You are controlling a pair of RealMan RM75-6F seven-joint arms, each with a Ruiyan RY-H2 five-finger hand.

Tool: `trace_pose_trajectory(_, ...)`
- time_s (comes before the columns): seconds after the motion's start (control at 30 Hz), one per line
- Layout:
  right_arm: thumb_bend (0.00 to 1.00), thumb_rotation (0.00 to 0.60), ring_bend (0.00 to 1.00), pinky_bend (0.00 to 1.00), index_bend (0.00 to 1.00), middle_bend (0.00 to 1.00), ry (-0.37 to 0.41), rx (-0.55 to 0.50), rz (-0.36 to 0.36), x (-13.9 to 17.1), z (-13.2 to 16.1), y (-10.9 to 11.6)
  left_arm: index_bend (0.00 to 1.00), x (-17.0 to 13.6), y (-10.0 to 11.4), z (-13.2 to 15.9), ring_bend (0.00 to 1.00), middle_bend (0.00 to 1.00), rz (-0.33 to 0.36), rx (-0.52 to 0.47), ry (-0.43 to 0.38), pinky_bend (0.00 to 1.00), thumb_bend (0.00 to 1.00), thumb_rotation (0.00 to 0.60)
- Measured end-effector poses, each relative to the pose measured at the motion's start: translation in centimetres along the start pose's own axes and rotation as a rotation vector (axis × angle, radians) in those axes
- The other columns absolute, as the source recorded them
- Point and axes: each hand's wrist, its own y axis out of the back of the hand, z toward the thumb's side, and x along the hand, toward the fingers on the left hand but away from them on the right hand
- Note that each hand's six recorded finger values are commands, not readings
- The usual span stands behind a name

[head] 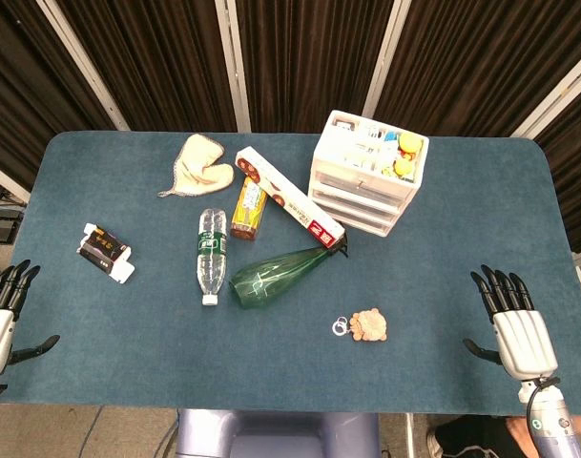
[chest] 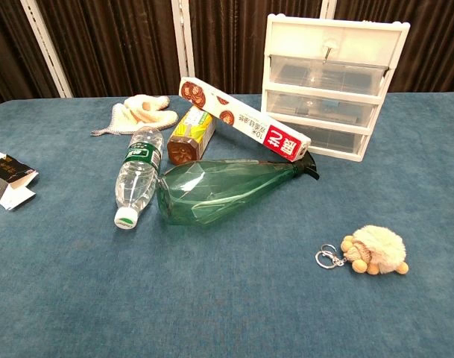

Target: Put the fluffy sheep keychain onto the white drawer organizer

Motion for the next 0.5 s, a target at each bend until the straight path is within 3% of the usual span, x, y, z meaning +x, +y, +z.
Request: trace_pose_trajectory(0.5, 0.07, 0.600, 0.00, 0.00, 0.00, 0.00, 0.018, -0.017, -0.012, 0.08, 0.78, 0.38, 0.00, 0.02, -0.07, 0.03, 0.00, 0.00, -0.003, -0.001, 0.000, 0.00, 0.08, 0.600)
